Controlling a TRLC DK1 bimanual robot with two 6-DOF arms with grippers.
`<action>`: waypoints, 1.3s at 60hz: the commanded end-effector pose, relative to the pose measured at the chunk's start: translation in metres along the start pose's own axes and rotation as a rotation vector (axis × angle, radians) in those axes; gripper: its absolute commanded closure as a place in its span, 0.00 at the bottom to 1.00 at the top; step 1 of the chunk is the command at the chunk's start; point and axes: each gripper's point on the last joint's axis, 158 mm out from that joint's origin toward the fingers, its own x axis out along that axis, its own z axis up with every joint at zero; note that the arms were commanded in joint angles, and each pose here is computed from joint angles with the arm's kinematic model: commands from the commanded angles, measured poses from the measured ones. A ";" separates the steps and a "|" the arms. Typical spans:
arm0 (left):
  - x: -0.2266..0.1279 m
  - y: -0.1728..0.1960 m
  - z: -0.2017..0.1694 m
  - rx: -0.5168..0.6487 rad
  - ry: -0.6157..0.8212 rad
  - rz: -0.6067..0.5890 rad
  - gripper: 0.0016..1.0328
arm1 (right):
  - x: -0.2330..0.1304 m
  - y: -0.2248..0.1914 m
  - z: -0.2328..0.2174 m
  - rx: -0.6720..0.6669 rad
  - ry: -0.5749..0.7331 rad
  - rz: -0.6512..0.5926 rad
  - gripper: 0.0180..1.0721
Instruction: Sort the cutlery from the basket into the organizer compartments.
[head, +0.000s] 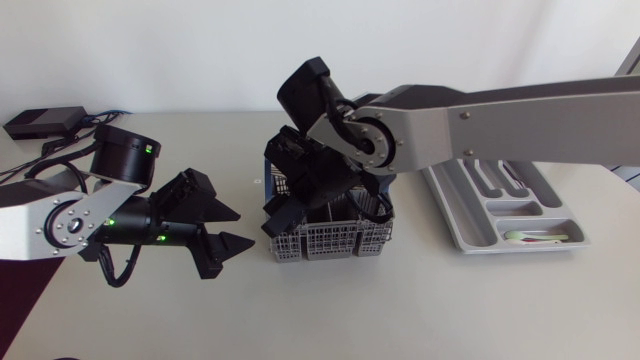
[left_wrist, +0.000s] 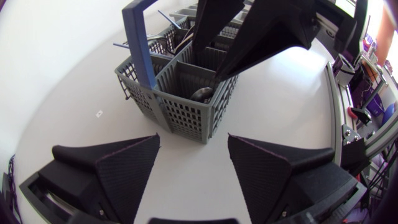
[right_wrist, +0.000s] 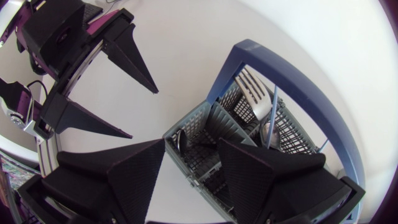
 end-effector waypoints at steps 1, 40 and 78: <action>0.002 -0.005 -0.008 -0.033 0.003 -0.016 0.27 | 0.008 -0.001 0.003 0.025 -0.001 -0.012 0.41; 0.007 -0.011 -0.014 -0.038 0.002 -0.047 0.27 | 0.031 0.001 -0.002 0.010 0.030 -0.048 0.48; 0.006 -0.014 -0.014 -0.039 -0.004 -0.057 0.27 | 0.051 0.001 -0.023 -0.011 0.139 -0.061 0.79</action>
